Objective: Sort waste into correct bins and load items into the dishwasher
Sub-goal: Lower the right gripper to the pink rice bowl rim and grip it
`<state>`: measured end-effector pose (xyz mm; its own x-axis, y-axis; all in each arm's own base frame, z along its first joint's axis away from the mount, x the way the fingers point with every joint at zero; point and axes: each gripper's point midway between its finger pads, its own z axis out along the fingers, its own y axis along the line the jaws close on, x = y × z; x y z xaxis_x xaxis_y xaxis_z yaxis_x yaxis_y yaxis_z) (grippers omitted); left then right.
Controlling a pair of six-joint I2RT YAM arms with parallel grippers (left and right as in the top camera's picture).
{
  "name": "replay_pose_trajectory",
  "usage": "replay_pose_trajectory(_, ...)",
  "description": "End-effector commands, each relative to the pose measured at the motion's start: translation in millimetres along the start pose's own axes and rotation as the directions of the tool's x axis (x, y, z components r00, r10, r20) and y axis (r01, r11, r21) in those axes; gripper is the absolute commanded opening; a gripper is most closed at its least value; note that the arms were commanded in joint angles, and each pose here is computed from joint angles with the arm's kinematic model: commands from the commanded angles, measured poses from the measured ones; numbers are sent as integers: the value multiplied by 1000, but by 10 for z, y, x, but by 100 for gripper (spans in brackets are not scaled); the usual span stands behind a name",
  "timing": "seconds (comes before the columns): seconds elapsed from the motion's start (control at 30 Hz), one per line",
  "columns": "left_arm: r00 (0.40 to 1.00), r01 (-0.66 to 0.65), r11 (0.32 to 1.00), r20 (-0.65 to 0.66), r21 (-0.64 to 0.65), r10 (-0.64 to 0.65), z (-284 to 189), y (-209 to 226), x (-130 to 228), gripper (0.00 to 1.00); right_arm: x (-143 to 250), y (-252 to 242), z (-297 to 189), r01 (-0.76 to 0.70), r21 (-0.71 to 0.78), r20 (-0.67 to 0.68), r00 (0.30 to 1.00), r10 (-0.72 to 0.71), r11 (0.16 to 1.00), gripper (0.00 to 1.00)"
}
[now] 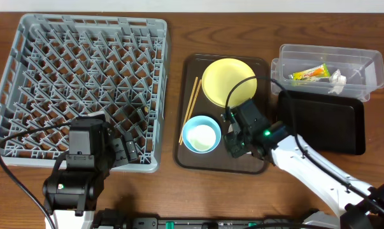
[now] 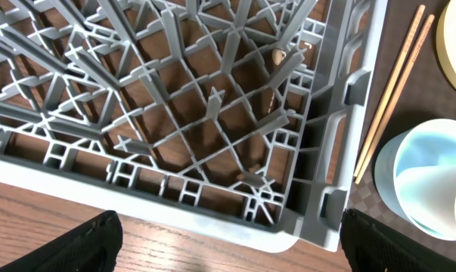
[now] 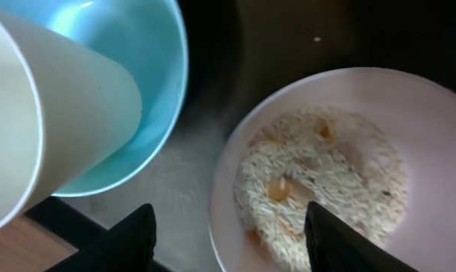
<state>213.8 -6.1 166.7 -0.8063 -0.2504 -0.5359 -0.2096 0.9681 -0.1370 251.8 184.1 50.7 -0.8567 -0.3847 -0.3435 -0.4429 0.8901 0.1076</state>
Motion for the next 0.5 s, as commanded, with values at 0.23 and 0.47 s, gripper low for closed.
replay_pose_trajectory(0.23, 1000, -18, 1000, 19, 10, 17, -59, -30, -63, 94, 124, 61, 121, 36, 7, -1, 999, -36, 999, 50)
replay_pose_trajectory(0.47, 1000, -18, 1000, 19, 10, 17, -59, -30, -63, 94, 203, 39, 216, 28, 6, 7, 1000, -28, 1000, 43)
